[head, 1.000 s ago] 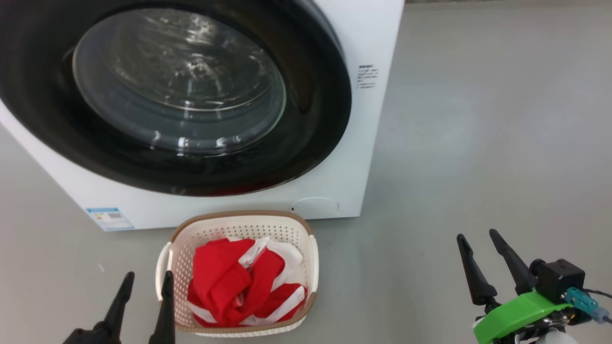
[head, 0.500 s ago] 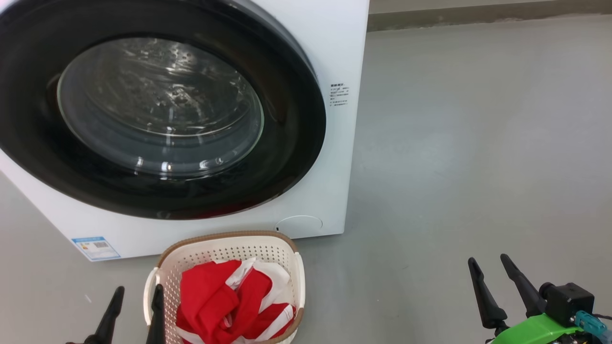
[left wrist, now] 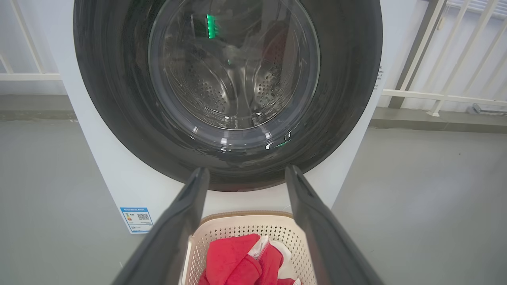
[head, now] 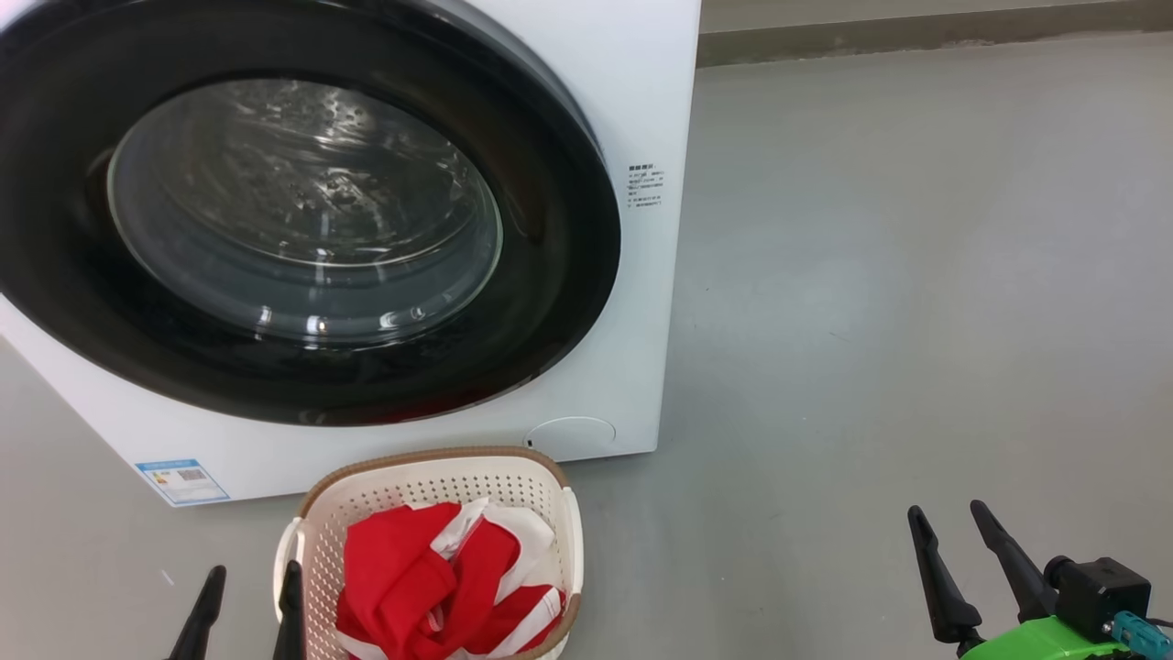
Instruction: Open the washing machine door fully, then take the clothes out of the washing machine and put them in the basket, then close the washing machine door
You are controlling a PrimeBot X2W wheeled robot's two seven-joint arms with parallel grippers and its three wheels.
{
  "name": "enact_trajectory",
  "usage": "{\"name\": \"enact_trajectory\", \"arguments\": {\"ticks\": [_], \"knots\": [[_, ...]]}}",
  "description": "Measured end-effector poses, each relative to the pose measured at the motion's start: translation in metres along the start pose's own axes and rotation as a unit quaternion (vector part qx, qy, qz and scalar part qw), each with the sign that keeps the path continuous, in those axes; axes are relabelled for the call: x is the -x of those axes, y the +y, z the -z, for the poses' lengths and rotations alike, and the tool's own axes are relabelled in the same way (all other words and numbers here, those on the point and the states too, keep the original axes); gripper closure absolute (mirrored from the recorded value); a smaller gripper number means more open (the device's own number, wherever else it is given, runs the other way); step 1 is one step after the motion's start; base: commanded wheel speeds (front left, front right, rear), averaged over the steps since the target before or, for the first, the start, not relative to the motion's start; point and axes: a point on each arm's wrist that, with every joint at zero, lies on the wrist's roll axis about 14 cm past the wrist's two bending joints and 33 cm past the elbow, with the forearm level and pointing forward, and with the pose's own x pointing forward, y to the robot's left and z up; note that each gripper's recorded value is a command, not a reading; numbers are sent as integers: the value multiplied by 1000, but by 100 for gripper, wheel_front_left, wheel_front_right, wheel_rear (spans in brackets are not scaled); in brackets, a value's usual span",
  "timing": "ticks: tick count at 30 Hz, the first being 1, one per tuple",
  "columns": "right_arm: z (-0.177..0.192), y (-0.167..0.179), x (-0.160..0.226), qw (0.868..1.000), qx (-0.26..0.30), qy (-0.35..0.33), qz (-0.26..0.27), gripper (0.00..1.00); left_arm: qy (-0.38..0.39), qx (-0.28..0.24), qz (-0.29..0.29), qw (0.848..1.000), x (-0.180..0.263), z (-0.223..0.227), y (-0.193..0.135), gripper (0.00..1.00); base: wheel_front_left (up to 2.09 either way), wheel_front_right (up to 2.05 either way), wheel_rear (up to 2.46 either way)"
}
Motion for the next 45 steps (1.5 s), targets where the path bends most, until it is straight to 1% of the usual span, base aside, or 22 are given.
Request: {"name": "enact_trajectory", "arguments": {"ticks": [18, 19, 29, 42, 45], "knots": [[-3, 4, 0, 1000, -1, -5, -6, 0, -7, 0, -12, 1000, 3, -5, 8, 0, 0, 0, 0], [-2, 4, 0, 1000, -2, -4, -6, 100, -6, 1, -12, 1000, 3, -4, 8, 100, 0, 0, 0], [38, 6, 10, 998, -29, 52, 15, 100, 59, 25, -20, 998, 15, 39, 1, 100, 0, 0, 0], [39, 5, 8, 994, -86, 59, 28, 100, 67, 93, -42, 993, 17, 42, 7, 100, 0, 0, 0], [38, 4, 7, 992, -108, 58, 33, 100, 72, 113, -47, 990, 17, 43, 8, 100, 0, 0, 0]]}}
